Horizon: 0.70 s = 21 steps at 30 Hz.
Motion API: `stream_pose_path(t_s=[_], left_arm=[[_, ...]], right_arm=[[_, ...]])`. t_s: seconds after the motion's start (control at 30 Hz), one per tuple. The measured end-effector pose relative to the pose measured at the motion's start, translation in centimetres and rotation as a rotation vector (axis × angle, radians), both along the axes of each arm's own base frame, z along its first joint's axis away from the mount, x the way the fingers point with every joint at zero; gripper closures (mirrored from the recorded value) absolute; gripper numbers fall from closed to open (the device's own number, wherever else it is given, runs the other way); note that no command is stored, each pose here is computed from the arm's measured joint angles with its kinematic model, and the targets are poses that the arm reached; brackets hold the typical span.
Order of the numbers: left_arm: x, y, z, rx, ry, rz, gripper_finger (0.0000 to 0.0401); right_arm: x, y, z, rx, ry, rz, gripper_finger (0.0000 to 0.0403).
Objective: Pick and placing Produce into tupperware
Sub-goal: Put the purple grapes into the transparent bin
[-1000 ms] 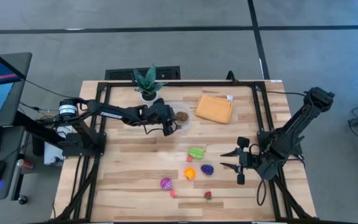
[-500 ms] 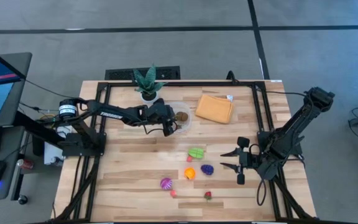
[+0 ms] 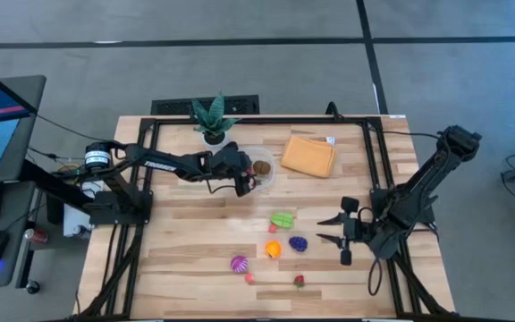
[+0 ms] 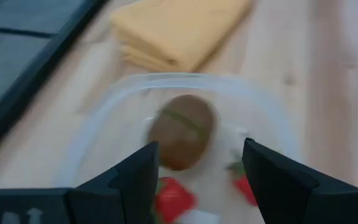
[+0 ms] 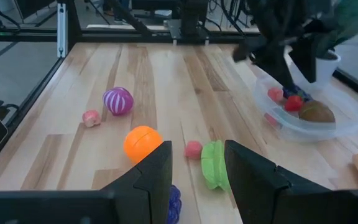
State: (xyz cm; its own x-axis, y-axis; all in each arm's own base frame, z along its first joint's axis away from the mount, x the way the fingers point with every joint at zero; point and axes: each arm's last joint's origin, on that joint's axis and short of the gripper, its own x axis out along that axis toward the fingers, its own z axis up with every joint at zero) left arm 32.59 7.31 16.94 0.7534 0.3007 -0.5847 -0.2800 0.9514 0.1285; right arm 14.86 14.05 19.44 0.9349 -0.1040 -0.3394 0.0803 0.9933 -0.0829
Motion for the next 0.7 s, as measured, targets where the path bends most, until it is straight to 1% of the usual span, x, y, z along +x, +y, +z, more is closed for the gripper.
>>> stream_pose_path(t_s=[0.2,0.3,0.43,0.57,0.7], left_arm=[[0.3,-1.6,0.0,-0.05,-0.008,-0.151,0.0179],[0.5,-2.4,0.0,-0.057,-0.009,-0.186,0.0179],[0.6,-3.6,0.0,-0.057,-0.008,-0.223,0.0179],[0.7,-4.8,0.0,-0.058,-0.007,-0.259,0.0179],[0.7,-6.0,0.4,-0.087,-0.023,-0.335,0.0179]], right_arm=[[-0.1,-0.1,-1.5,0.049,0.07,-0.06,0.0234],[0.0,0.1,-2.3,0.081,0.097,-0.091,0.0234],[0.3,0.5,-3.1,0.129,0.118,-0.102,0.0231],[0.6,0.9,-4.2,0.172,0.136,-0.13,0.0209],[1.0,1.4,-5.2,0.205,0.146,-0.152,0.017]])
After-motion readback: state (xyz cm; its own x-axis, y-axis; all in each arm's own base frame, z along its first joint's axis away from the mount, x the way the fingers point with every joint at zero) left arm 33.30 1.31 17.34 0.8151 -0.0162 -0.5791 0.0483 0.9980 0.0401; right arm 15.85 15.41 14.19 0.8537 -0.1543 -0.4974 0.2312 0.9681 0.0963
